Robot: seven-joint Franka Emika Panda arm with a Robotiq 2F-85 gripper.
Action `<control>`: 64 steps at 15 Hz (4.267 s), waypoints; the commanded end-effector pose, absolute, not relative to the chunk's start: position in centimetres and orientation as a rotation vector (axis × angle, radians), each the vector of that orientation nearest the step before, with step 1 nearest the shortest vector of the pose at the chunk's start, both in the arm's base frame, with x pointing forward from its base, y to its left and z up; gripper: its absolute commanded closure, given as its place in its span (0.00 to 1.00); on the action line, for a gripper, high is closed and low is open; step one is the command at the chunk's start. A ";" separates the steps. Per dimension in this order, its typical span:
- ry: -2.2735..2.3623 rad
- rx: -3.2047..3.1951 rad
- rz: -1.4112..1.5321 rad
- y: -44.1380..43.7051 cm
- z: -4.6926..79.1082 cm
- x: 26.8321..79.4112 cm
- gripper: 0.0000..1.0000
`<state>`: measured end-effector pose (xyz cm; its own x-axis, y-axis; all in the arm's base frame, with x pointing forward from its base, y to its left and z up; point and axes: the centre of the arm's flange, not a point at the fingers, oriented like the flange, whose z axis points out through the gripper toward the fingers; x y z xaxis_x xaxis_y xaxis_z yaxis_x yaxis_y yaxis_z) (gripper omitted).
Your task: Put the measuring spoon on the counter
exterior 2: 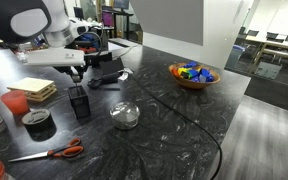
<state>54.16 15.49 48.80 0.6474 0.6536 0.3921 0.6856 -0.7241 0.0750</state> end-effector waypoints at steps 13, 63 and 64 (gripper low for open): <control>-1.163 -2.723 -0.810 13.3 53.6 52.8 0.93; -0.847 -2.547 0.148 7.0 35.4 47.9 0.28; -0.847 -2.547 0.149 7.0 35.4 47.9 0.28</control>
